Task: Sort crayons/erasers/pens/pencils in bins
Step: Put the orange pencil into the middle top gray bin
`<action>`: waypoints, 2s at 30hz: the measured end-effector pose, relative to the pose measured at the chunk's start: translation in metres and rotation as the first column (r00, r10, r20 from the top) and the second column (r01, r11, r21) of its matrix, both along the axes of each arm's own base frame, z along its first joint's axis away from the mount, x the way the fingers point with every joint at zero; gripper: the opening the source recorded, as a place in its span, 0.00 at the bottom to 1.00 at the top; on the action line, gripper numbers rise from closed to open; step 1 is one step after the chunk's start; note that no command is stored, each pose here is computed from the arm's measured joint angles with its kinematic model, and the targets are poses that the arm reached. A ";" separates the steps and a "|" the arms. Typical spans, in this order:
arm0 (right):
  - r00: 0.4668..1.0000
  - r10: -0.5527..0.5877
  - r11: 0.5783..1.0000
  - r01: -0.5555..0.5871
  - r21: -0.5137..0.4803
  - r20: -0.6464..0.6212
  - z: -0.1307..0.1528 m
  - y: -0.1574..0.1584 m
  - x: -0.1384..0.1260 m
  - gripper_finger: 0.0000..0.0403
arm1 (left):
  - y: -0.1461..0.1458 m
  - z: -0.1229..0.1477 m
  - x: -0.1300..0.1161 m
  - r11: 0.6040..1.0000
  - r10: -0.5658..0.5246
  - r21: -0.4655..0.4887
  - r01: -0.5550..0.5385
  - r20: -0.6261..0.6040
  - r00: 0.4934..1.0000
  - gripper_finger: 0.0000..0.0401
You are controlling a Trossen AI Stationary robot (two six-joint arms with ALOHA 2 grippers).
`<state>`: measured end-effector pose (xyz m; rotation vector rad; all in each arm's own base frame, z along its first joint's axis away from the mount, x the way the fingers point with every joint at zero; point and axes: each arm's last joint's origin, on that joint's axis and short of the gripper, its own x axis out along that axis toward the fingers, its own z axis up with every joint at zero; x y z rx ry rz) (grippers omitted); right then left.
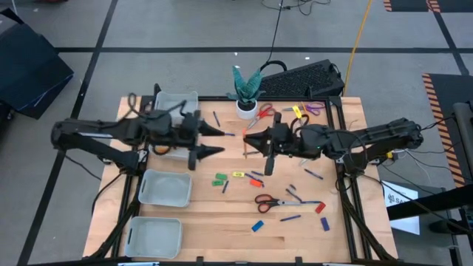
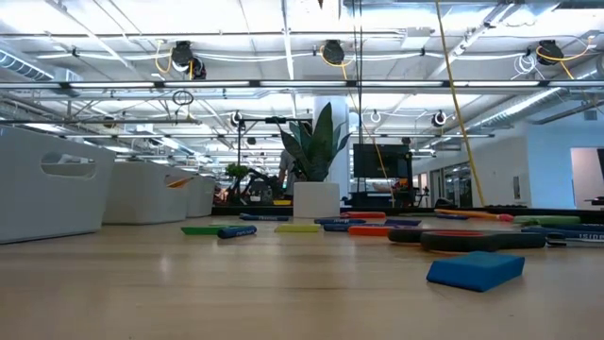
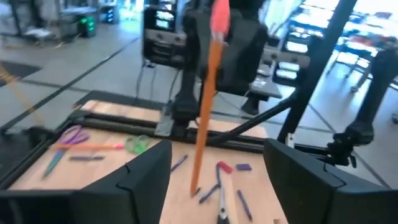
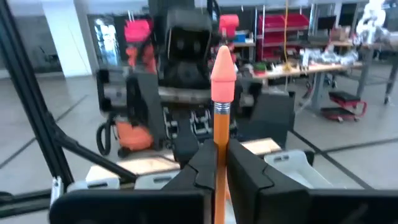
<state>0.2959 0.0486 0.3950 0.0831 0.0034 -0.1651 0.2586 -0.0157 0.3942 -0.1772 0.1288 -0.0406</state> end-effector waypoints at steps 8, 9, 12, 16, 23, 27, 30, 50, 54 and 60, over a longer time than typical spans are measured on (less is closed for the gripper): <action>1.000 -0.001 1.000 0.001 0.000 0.020 0.000 0.000 0.003 0.04 | -0.002 -0.006 0.041 1.000 -0.014 0.014 0.012 0.174 0.985 0.56; 1.000 -0.002 1.000 0.002 0.000 0.019 0.000 0.000 0.003 0.04 | -0.002 -0.008 0.045 1.000 -0.020 0.015 0.017 0.180 0.983 0.56; 1.000 -0.005 1.000 0.005 0.002 0.027 -0.001 0.000 0.005 0.04 | -0.002 -0.016 0.055 1.000 -0.026 0.016 0.023 0.177 0.984 0.53; 1.000 -0.010 1.000 0.009 0.011 0.029 -0.001 -0.001 0.005 0.04 | -0.003 -0.023 0.063 0.999 -0.039 0.013 0.037 0.152 0.988 0.47; 0.999 -0.006 1.000 0.005 0.013 0.033 0.000 -0.001 0.005 0.04 | -0.003 -0.024 0.062 0.999 -0.039 0.004 0.039 0.143 0.989 0.22; 0.999 -0.007 1.000 0.006 0.017 0.035 -0.002 -0.001 0.006 0.06 | 0.001 -0.025 0.062 0.999 -0.036 -0.023 0.039 0.131 0.991 0.05; 1.000 -0.011 1.000 0.010 0.010 0.023 -0.004 -0.001 0.006 0.11 | 0.004 -0.028 0.062 0.997 -0.037 -0.068 0.044 0.099 0.994 0.06; 0.993 0.002 0.998 0.005 0.063 -0.119 -0.009 0.001 -0.015 0.55 | 0.057 0.010 -0.065 0.899 0.302 0.135 -0.418 -0.881 0.365 0.06; 0.989 0.016 0.996 -0.002 0.092 -0.148 -0.021 0.006 -0.014 0.55 | 0.068 -0.023 -0.065 0.874 0.265 0.120 -0.471 -0.930 0.254 0.06; 0.984 0.041 0.993 -0.020 0.120 -0.171 -0.033 0.014 -0.015 0.55 | 0.084 -0.094 -0.062 0.884 0.223 0.219 -0.412 -0.974 -0.039 0.06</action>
